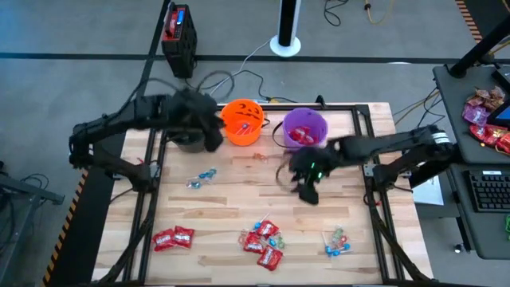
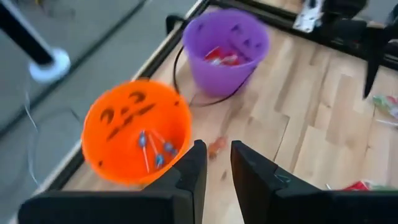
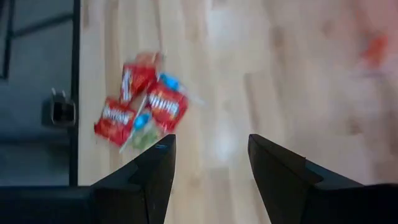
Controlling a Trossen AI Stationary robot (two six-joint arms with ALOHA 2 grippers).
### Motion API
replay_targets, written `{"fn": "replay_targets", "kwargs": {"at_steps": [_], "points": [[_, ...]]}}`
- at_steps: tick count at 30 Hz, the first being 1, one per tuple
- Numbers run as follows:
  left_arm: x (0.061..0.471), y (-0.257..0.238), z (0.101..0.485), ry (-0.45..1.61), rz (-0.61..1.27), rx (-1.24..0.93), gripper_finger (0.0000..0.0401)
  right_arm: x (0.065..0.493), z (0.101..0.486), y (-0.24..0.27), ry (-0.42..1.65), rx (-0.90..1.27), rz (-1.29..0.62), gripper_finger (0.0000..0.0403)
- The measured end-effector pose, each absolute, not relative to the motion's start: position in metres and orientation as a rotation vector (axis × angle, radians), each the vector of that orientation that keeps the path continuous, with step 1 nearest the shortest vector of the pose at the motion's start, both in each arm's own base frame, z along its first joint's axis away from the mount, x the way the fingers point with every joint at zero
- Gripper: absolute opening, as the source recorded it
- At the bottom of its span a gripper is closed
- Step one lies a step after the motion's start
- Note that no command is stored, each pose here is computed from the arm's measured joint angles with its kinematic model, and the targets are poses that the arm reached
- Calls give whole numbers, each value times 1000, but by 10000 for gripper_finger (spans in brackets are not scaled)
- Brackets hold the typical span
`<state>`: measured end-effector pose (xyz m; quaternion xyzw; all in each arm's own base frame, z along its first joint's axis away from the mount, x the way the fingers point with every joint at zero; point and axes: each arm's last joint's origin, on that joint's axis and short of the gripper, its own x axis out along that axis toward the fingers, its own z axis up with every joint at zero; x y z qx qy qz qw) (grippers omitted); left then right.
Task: Sort candy by brand, put in halloween buckets
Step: Put the red candy into the violet bucket
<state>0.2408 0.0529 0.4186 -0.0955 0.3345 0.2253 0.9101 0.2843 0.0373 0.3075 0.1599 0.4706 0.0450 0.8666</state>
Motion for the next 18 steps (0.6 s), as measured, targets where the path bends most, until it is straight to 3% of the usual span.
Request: {"fn": "replay_targets", "kwargs": {"at_steps": [6,18], "points": [[247,5,419,691,326,-54,57,317,264,99,1014,204,160,194],[224,-63,423,673,173,-3,57,365,166,144,1118,318,21,194]]}}
